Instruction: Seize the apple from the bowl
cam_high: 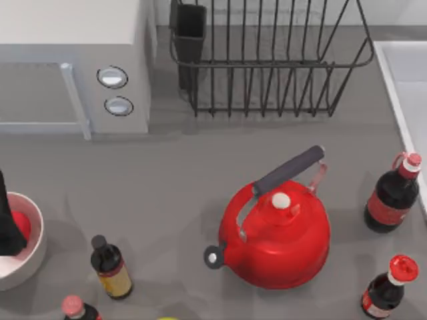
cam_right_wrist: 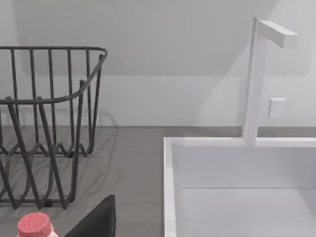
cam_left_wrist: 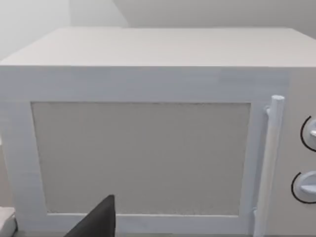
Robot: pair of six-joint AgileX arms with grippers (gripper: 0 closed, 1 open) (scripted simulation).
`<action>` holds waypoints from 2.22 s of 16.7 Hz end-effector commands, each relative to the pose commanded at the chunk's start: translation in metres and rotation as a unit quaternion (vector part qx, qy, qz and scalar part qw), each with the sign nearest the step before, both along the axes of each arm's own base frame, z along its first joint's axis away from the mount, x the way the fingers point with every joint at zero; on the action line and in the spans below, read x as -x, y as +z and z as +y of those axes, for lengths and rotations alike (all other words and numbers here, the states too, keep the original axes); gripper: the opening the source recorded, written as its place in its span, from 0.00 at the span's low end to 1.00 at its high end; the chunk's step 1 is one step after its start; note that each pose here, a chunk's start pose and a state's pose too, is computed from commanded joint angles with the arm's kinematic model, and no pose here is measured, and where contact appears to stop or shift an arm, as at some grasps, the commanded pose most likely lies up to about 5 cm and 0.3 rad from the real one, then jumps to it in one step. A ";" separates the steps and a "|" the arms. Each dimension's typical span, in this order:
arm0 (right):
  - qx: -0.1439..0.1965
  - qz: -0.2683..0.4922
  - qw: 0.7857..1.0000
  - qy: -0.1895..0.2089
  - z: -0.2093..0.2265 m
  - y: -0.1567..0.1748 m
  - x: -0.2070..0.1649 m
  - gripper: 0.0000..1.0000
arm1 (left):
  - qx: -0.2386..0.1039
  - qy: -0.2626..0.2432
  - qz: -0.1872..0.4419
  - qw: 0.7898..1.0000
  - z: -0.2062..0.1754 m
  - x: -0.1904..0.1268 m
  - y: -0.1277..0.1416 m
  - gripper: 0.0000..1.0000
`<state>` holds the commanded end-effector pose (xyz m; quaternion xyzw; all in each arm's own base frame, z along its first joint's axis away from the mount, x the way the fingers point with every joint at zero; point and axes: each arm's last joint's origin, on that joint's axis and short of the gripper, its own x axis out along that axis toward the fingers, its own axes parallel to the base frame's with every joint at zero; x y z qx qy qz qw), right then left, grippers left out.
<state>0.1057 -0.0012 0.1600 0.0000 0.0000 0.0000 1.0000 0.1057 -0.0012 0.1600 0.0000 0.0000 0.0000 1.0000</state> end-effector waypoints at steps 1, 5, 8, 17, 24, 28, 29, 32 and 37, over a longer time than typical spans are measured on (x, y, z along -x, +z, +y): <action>0.000 0.000 1.000 0.000 0.000 0.000 0.000 1.00 | 0.000 0.000 0.000 1.000 0.000 0.000 0.000 1.00; 0.000 0.000 1.000 0.000 0.000 0.000 0.000 1.00 | 0.000 0.000 0.000 1.000 0.000 0.000 0.000 1.00; 0.000 0.000 1.000 0.000 0.000 0.000 0.000 1.00 | 0.000 0.000 0.000 1.000 0.000 0.000 0.000 1.00; 0.000 0.000 1.000 0.000 0.000 0.000 0.000 1.00 | -0.003 0.001 0.108 0.994 0.001 -0.007 0.027 1.00; 0.000 0.000 1.000 0.000 0.000 0.000 0.000 1.00 | -0.008 0.001 0.398 0.917 0.003 -0.064 0.065 1.00; 0.000 0.000 1.000 0.000 0.000 0.000 0.000 1.00 | -0.008 -0.002 0.558 0.830 0.005 -0.115 0.063 1.00; 0.000 0.000 1.000 0.000 0.000 0.000 0.000 1.00 | -0.008 -0.003 0.591 0.807 0.006 -0.127 0.060 1.00; 0.000 0.000 1.000 0.000 0.000 0.000 0.000 1.00 | -0.008 -0.005 0.665 0.747 0.007 -0.156 0.048 1.00; 0.000 0.000 1.000 0.000 0.000 0.000 0.000 1.00 | -0.007 -0.007 0.707 0.707 0.008 -0.174 0.039 1.00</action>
